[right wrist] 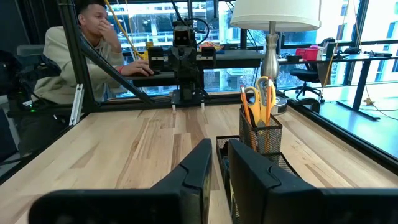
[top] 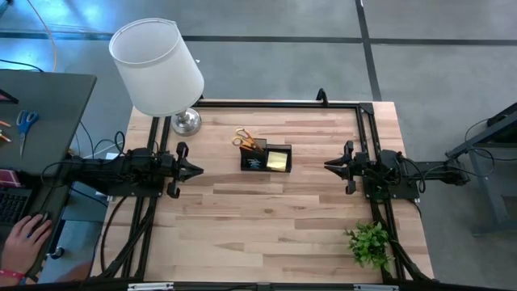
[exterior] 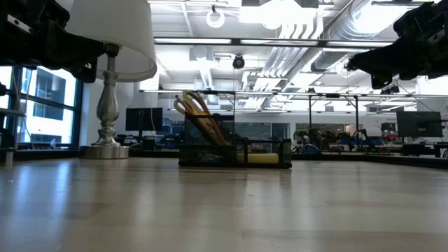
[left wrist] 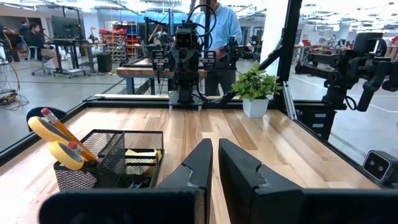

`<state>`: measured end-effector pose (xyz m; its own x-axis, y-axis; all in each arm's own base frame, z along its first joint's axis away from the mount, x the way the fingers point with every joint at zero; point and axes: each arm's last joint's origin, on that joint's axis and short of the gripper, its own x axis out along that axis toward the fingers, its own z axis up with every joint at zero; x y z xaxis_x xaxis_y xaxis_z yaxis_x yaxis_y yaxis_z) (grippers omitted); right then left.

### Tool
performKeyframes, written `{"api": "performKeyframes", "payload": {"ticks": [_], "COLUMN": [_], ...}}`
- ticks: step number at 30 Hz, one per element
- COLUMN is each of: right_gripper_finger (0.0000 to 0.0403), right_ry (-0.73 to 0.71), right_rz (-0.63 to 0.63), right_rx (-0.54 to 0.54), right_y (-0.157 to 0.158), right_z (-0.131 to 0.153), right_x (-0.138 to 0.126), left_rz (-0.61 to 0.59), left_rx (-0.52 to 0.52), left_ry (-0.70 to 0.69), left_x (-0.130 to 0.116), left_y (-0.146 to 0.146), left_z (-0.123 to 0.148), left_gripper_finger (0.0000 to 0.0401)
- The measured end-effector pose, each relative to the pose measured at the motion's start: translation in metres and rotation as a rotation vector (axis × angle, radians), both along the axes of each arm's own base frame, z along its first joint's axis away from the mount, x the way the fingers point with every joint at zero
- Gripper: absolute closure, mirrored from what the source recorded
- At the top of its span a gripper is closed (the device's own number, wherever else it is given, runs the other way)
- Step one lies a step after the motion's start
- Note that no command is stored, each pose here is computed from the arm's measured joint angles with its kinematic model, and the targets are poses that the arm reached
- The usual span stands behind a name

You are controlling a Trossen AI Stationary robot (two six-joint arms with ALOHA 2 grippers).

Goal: Pick and place office supplies into organizer
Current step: Return to Home Position

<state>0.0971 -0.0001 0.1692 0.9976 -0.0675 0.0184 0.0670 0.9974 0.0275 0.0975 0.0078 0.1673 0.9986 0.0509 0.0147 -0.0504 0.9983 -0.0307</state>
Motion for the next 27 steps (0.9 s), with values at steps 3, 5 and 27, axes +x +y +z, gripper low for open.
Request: {"api": "performKeyframes", "payload": {"ticks": [3, 5, 27], "right_gripper_finger": [0.0357, 0.0354, 0.0349], "right_ry": [0.000, 0.000, 0.000], "right_rz": [0.000, 0.000, 0.000], "right_rx": [0.000, 0.000, 0.000], "right_y": [0.0000, 0.0000, 0.0000], "right_z": [0.0000, 0.0000, 0.0000], "right_x": [0.0000, 0.0000, 0.0000], "left_rz": [0.000, 0.000, 0.000], "left_rx": [0.000, 0.000, 0.000], "left_ry": [0.000, 0.000, 0.000], "left_x": [0.0000, 0.0000, 0.0000], "left_y": [0.0000, 0.0000, 0.0000], "left_z": [0.0000, 0.0000, 0.0001], "left_gripper_finger": [0.0382, 0.0383, 0.0384]}}
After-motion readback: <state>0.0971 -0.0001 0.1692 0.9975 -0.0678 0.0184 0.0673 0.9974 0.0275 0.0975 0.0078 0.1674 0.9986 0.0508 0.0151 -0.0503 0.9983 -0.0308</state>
